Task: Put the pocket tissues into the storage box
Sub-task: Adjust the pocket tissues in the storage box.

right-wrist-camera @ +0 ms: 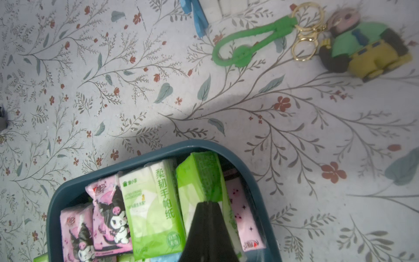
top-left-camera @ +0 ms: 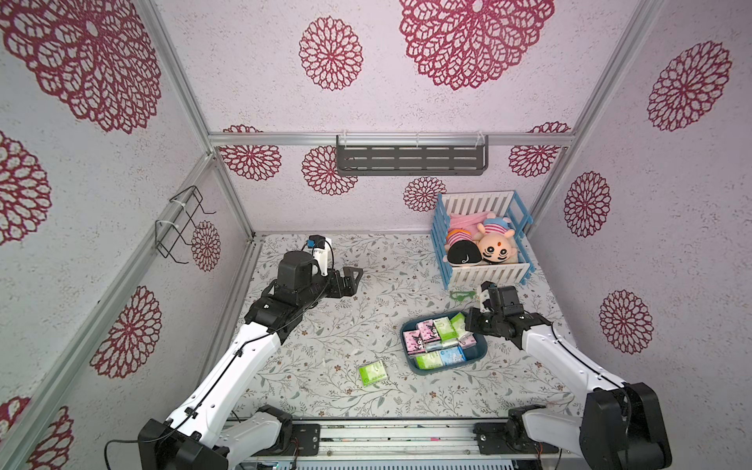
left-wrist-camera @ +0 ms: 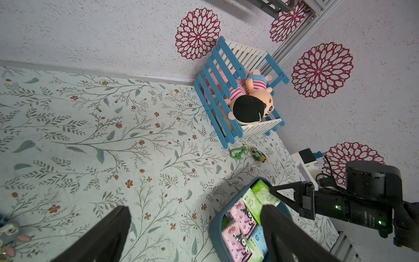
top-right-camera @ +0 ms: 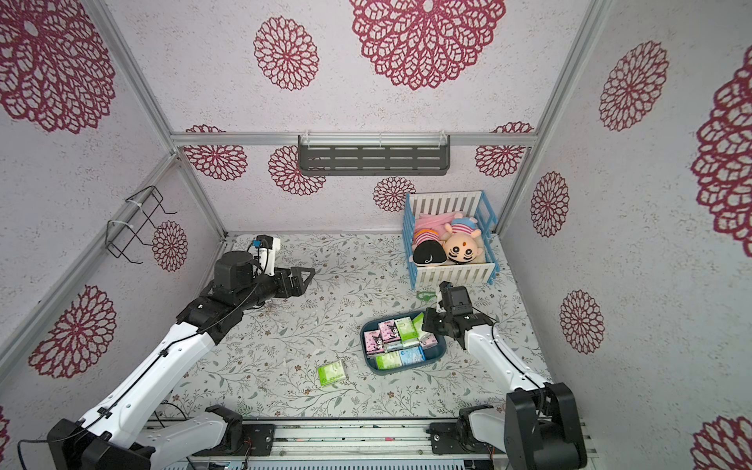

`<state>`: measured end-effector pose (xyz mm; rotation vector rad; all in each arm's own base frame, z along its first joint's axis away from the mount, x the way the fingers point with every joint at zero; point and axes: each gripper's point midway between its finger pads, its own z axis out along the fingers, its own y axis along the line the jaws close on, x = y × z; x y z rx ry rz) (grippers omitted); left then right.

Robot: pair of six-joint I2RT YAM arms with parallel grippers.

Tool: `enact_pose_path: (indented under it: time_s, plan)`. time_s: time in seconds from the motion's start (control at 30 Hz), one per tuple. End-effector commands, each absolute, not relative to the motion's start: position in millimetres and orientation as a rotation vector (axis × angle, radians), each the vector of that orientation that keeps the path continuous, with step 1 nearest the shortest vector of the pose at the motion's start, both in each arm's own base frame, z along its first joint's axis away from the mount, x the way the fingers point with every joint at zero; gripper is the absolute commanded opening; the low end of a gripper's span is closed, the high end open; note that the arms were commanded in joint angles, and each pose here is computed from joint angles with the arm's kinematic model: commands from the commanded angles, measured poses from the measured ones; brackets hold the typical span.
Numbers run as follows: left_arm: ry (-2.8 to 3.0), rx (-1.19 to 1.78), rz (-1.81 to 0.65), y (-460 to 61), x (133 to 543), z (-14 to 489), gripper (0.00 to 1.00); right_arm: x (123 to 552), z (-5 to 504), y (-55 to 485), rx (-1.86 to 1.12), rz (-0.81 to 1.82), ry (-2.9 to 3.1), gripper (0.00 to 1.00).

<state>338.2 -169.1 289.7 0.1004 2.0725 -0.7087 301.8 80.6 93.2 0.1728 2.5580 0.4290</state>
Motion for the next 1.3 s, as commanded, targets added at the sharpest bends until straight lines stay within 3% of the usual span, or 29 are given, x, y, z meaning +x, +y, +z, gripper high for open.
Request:
enact_pose_path:
  time_s: [0.0,0.07,0.17,0.3,0.4,0.5,0.53,0.87,1.27]
  plan:
    - [2.045,0.104,-0.692,-164,339,302,0.97,315,101,77,0.196,0.413,2.492,0.13]
    - [2.043,0.102,-0.693,-165,340,302,0.97,315,100,73,0.202,0.386,2.494,0.32]
    - [2.046,0.099,-0.709,-166,340,303,0.97,313,104,74,0.187,0.382,2.498,0.49]
    - [2.041,0.110,-0.697,-165,338,310,0.97,308,125,68,0.189,0.343,2.470,0.52]
    - [2.037,0.104,-0.676,-161,337,310,0.97,297,139,64,0.199,0.328,2.463,0.38]
    - [2.040,0.103,-0.679,-162,338,308,0.97,281,139,71,0.207,0.376,2.491,0.05]
    - [2.040,0.100,-0.678,-162,338,308,0.97,275,137,74,0.214,0.389,2.500,0.00]
    - [2.041,0.099,-0.656,-159,339,309,0.97,246,91,94,0.275,0.369,2.669,0.00]
    - [2.038,0.063,-0.611,-141,338,308,0.97,255,77,79,0.403,0.227,2.651,0.00]
